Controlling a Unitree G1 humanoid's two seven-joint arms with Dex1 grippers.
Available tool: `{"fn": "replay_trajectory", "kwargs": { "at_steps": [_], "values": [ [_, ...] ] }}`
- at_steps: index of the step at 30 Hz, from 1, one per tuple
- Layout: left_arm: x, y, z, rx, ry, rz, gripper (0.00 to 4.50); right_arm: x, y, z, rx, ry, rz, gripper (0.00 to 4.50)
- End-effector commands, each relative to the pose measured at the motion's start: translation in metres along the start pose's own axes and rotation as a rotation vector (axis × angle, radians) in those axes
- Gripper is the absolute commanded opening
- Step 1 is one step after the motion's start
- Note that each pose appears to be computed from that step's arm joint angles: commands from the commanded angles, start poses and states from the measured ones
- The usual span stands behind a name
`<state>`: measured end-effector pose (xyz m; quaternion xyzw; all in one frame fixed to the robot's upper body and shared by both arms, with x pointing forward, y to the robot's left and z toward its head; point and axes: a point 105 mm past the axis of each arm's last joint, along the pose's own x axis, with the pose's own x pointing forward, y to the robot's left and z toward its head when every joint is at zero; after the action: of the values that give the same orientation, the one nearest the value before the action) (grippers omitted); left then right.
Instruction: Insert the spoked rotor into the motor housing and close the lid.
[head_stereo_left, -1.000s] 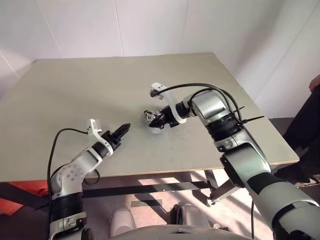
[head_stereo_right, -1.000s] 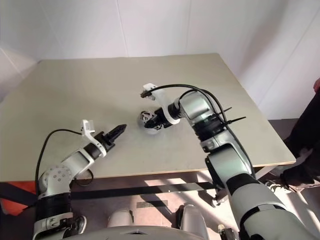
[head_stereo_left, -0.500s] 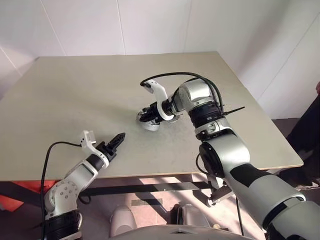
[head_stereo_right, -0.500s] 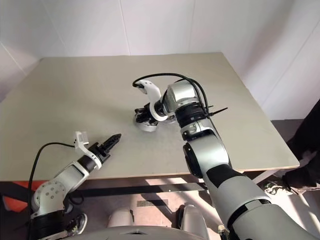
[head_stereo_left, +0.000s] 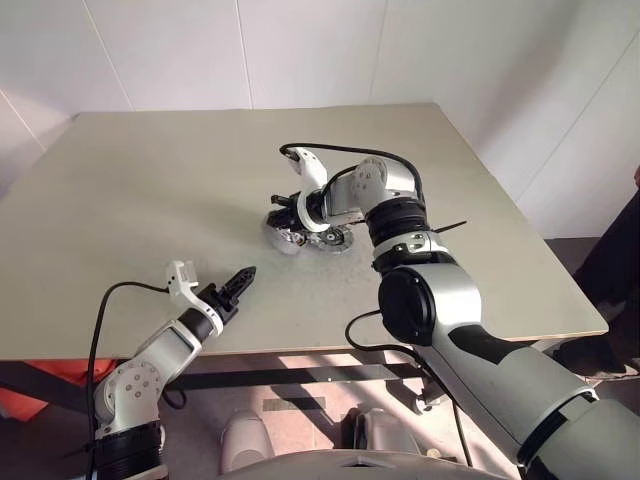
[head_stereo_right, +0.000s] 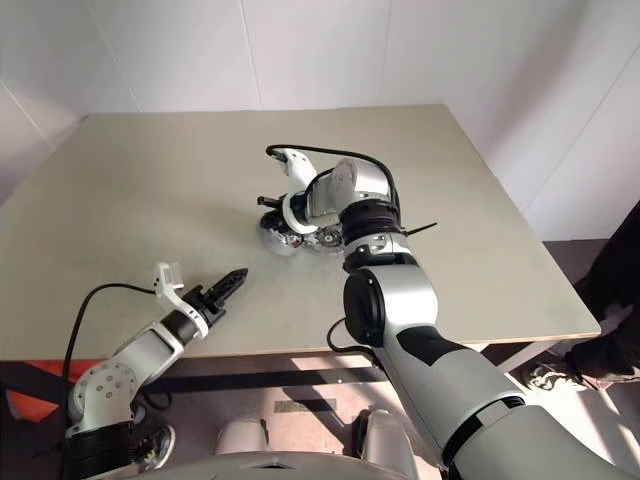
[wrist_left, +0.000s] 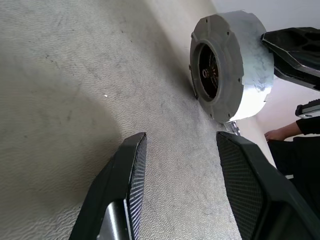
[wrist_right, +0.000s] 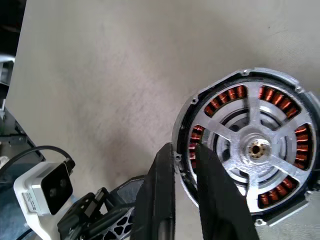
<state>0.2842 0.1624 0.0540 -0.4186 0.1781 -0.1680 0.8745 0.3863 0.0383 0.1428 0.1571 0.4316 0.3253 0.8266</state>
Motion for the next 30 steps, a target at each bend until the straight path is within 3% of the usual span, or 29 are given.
{"fn": "replay_trajectory", "kwargs": {
  "at_steps": [1, 2, 9, 13, 17, 24, 30],
  "values": [
    [0.003, -0.01, 0.01, 0.025, -0.016, -0.044, 2.34, -0.01, 0.027, 0.02, -0.062, -0.068, 0.055, 2.02],
    [0.004, -0.01, 0.01, 0.028, -0.012, -0.046, 2.34, -0.012, 0.029, 0.021, -0.063, -0.069, 0.06, 2.29],
    [0.015, -0.016, 0.016, 0.05, 0.007, -0.071, 2.34, -0.033, 0.041, 0.043, -0.122, -0.173, 0.16, 2.29],
    [0.03, -0.029, 0.02, 0.061, 0.029, -0.122, 2.34, -0.053, 0.03, 0.054, -0.278, -0.305, 0.208, 2.29],
    [0.05, -0.058, 0.03, -0.049, 0.043, -0.238, 2.34, -0.066, -0.013, 0.047, -0.291, -0.351, 0.114, 2.29],
    [0.087, -0.074, 0.025, -0.049, 0.127, -0.26, 2.34, -0.082, -0.068, 0.021, -0.351, -0.409, -0.078, 2.29],
    [0.111, -0.054, 0.023, -0.081, 0.15, -0.123, 0.35, -0.098, -0.1, 0.009, -0.245, -0.423, -0.184, 2.32]
  ]
}}
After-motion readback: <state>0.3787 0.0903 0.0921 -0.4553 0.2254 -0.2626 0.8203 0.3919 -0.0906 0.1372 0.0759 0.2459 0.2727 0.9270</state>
